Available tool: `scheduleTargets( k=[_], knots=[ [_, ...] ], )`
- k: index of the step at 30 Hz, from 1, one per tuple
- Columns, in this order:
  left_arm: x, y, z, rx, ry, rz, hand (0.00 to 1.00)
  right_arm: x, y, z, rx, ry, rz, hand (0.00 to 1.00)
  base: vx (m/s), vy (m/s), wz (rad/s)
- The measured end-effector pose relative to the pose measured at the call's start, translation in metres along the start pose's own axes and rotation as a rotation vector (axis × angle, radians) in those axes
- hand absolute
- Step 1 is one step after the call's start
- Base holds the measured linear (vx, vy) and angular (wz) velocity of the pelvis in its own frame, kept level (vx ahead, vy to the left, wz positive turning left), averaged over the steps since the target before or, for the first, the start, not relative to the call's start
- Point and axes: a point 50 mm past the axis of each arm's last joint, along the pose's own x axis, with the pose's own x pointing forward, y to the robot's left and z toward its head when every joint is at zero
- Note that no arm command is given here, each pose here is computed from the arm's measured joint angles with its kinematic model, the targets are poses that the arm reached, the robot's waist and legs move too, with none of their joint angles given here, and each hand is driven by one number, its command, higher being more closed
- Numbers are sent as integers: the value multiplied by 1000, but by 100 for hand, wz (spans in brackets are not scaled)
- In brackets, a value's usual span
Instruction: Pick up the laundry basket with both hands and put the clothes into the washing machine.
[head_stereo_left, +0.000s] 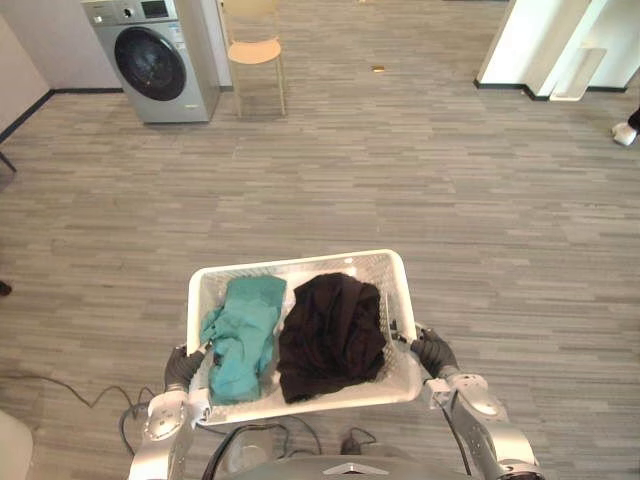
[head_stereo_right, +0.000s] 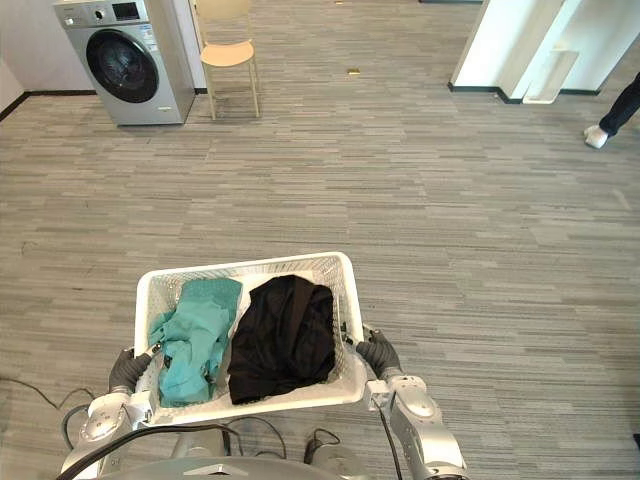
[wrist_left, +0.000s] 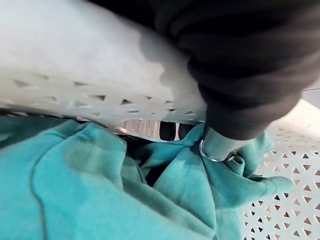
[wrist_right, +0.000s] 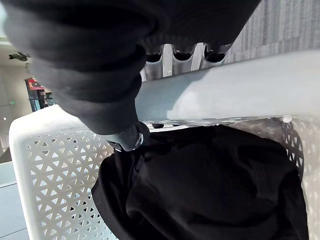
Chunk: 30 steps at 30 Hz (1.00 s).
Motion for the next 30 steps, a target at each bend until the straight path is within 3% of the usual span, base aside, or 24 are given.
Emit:
scheduleTargets(
  k=[11,12,30],
  knots=[
    [0,5,4,81,-7,-28,100,-13,6,-23,81,50,-43,100,219,164,-20],
    [-3,20,-9,137,62,-5,100,-11,15,-49,107,157,-17,100,0,0,0],
    [-3,26,-25,121,145,33,100,-5,14,-71,145,254,-22,100,22,-5,-11]
  ],
)
